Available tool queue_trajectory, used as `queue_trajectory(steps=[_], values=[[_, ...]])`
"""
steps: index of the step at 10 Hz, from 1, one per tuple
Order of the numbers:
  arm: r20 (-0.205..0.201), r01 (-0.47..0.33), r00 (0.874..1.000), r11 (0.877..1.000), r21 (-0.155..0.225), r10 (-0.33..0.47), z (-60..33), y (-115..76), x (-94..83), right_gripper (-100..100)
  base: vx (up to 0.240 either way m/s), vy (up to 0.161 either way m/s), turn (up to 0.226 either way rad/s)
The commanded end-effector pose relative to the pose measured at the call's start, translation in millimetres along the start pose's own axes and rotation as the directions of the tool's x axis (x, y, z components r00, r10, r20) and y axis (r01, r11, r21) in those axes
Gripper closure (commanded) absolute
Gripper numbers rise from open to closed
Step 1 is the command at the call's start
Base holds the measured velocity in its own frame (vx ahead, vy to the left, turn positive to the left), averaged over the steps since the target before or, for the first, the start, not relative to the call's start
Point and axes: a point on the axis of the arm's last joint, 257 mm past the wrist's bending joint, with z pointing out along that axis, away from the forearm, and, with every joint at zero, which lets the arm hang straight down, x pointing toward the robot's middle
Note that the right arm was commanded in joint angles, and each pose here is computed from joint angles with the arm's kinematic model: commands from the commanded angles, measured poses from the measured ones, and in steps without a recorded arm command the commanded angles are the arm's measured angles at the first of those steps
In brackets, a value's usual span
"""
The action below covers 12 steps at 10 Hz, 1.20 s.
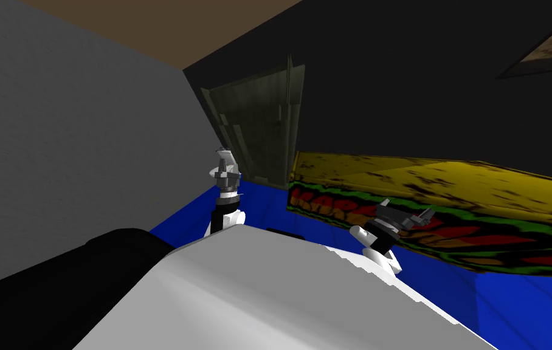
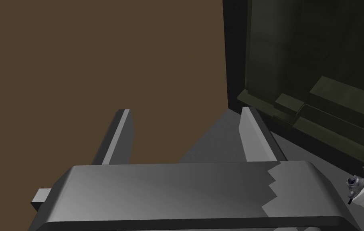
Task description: Push the door open
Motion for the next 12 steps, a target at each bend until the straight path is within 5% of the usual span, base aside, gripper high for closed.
queue_trajectory(steps=[1,5,8,11,12], values=[[0.030,-0.007,1.000,0.999,0.038,0.005,-5.2,-9.4,-10.6,-100,-0.041,-0.082,-0.257],[0.101,-0.026,0.995,0.992,0.124,0.014,-22.1,-31.5,-34.2,-100,-0.048,-0.082,-0.205],[0.187,-0.056,0.982,0.974,0.217,0.015,-46.1,-55.7,-61.4,-100,-0.042,-0.087,-0.262],[0.233,-0.074,0.972,0.962,0.264,0.011,-60.6,-67.7,-75.6,-100,-0.024,-0.061,-0.174],[0.270,-0.091,0.963,0.950,0.299,0.007,-73.1,-76.9,-86.7,-100,-0.036,-0.092,-0.262]])
